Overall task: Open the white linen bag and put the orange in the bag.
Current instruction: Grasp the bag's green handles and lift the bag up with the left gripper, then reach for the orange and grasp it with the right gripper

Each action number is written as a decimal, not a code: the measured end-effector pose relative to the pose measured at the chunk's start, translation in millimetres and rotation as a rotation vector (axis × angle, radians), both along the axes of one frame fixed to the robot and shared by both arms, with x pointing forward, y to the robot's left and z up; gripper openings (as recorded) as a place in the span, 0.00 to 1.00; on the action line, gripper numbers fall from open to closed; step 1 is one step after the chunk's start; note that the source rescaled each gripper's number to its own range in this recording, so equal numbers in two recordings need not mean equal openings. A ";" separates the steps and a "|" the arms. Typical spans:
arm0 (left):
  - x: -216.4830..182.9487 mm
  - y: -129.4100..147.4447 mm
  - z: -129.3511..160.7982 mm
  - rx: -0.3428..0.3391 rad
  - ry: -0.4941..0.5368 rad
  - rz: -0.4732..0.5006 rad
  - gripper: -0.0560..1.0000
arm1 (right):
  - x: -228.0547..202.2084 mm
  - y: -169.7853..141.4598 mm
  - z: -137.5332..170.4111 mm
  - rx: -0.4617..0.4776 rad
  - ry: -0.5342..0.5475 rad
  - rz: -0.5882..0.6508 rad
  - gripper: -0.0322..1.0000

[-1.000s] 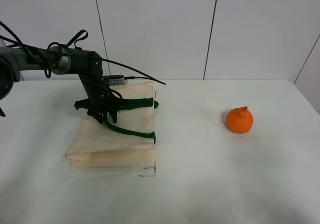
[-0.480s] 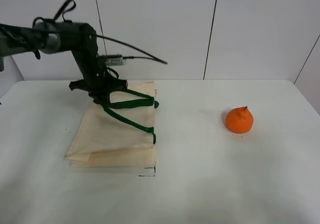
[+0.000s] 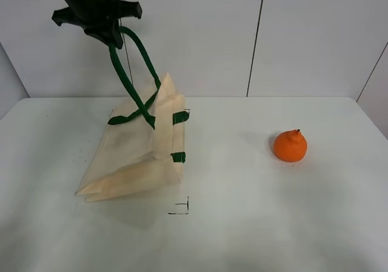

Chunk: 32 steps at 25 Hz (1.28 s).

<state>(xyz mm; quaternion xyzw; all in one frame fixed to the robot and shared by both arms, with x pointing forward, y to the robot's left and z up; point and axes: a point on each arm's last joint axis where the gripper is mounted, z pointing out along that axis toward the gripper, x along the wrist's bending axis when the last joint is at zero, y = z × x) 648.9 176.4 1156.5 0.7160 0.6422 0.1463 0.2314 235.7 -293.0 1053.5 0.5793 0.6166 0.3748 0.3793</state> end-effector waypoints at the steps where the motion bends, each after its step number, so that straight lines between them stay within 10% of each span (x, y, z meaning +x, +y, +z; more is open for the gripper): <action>1: -6.8 -0.4 10.3 -0.005 -0.024 -0.008 0.06 | 1.5 -0.1 0.4 0.000 0.010 0.000 1.00; 9: -39.9 3.2 55.7 -0.035 -0.131 -0.028 0.06 | 74.8 -2.9 35.7 0.023 0.290 -0.006 1.00; 14: -41.6 3.4 57.7 -0.040 -0.135 -0.031 0.06 | 191.3 -7.2 46.2 0.041 0.568 -0.006 1.00; 22: -41.6 3.4 57.7 -0.040 -0.135 -0.032 0.06 | 340.8 -9.8 8.4 0.074 0.761 0.022 1.00; 32: -41.8 2.6 57.7 -0.048 -0.133 -0.036 0.05 | 402.6 11.9 -76.7 0.006 0.933 0.101 1.00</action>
